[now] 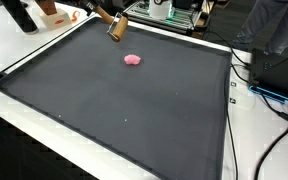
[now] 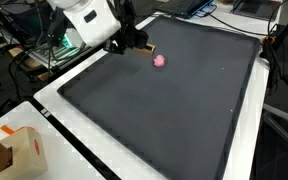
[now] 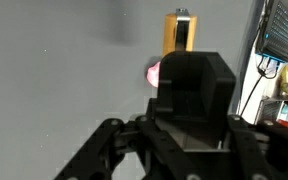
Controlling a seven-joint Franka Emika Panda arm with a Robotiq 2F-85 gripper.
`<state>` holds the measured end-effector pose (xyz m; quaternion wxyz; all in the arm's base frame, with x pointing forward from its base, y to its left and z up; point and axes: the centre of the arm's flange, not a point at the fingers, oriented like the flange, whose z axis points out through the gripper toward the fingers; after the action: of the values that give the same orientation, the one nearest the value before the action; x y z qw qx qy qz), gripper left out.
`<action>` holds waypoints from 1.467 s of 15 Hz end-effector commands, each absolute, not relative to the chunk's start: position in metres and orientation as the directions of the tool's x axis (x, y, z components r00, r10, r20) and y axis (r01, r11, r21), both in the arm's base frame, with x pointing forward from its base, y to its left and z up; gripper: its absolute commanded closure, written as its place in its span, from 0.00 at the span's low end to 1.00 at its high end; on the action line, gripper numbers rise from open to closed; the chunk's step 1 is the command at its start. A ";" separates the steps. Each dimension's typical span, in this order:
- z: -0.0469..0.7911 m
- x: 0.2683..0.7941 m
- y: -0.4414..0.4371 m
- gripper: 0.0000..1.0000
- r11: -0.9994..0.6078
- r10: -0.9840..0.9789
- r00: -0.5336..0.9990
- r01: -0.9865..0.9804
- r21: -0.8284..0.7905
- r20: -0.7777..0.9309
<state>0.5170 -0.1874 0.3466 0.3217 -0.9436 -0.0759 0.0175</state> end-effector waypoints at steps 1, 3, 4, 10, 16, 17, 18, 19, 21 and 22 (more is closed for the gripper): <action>0.339 0.520 -0.197 0.76 -0.766 0.133 0.990 0.137 -0.628 0.055; 0.335 0.520 -0.198 0.76 -0.768 0.124 0.990 0.134 -0.626 0.060; 0.333 0.521 -0.198 0.76 -0.772 0.116 0.991 0.128 -0.623 0.060; 0.325 0.526 -0.196 0.76 -0.799 0.075 0.994 0.109 -0.591 0.082; 0.322 0.530 -0.190 0.76 -0.832 0.072 0.992 0.117 -0.543 0.104; 0.322 0.530 -0.189 0.76 -0.837 0.073 0.991 0.120 -0.533 0.108; 0.322 0.531 -0.187 0.76 -0.842 0.074 0.991 0.122 -0.526 0.112; 0.322 0.531 -0.186 0.76 -0.845 0.076 0.991 0.125 -0.520 0.114; 0.323 0.531 -0.183 0.76 -0.851 0.077 0.990 0.127 -0.509 0.117; 0.324 0.531 -0.182 0.76 -0.855 0.076 0.990 0.126 -0.502 0.119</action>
<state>0.5383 -0.1895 0.3198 0.2724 -0.9595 -0.0589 -0.0406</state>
